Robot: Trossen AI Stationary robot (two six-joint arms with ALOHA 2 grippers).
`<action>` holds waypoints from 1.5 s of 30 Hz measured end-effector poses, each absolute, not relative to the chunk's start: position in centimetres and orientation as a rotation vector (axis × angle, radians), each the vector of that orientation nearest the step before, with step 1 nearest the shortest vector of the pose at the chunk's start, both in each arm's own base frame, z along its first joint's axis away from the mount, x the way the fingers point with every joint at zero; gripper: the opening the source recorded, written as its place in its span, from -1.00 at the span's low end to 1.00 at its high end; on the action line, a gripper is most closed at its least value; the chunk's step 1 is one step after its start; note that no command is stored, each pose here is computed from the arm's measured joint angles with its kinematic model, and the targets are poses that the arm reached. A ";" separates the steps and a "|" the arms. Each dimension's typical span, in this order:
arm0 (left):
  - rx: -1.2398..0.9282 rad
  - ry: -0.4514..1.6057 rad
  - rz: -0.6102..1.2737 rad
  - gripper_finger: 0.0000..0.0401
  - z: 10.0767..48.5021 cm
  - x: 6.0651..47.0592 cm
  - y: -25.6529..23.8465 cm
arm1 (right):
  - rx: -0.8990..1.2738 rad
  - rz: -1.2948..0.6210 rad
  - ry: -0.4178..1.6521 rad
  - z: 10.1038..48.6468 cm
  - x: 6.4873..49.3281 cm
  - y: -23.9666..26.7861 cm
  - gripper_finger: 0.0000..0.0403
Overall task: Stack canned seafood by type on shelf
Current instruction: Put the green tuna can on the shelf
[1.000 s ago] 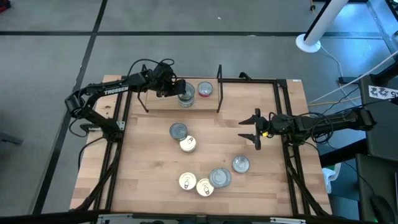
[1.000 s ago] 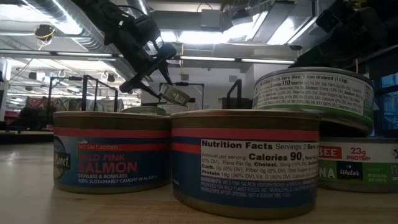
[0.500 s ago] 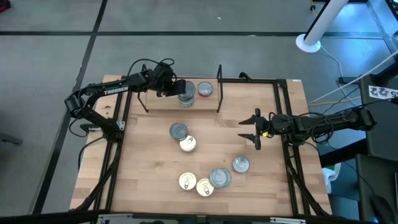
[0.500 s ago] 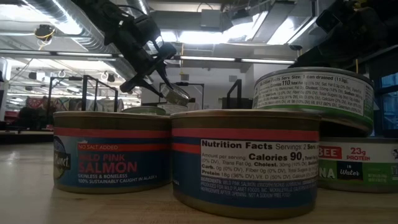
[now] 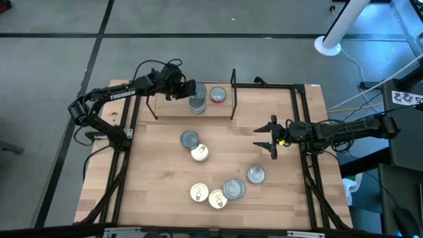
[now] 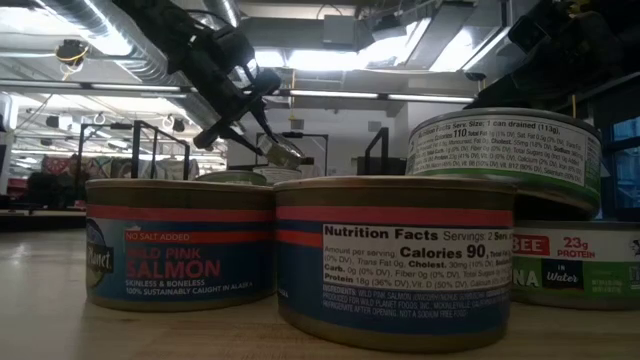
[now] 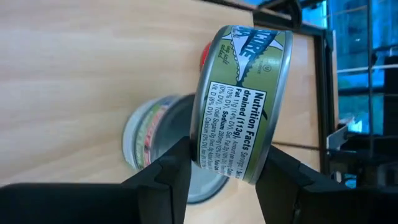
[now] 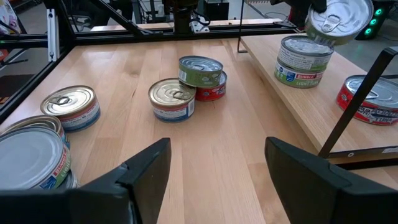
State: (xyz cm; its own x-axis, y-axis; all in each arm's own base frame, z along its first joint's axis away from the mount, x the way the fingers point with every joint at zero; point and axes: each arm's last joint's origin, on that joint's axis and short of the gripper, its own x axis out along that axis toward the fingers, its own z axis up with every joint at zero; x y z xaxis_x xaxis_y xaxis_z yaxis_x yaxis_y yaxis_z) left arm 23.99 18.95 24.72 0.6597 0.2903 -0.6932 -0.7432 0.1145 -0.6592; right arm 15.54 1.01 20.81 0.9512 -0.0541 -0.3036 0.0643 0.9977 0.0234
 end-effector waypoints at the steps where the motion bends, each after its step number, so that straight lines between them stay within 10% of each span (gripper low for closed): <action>1: -1.238 0.433 0.795 -0.31 24.8 23.9 19.1 | 0.033 -0.060 0.307 20.8 15.5 1.0 0.29; 45: -1.538 0.604 1.021 -0.30 23.1 19.3 20.4 | 0.033 -0.060 0.308 20.8 15.5 1.0 0.29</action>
State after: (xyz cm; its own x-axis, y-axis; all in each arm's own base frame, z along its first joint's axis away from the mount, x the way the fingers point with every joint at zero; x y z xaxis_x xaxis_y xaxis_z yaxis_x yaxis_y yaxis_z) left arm 19.30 20.42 23.09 0.4914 0.1547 -0.8571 -0.8254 -0.2313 -0.5150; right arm 15.54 1.01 20.80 0.9513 -0.0542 -0.3035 0.0642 0.9977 0.0232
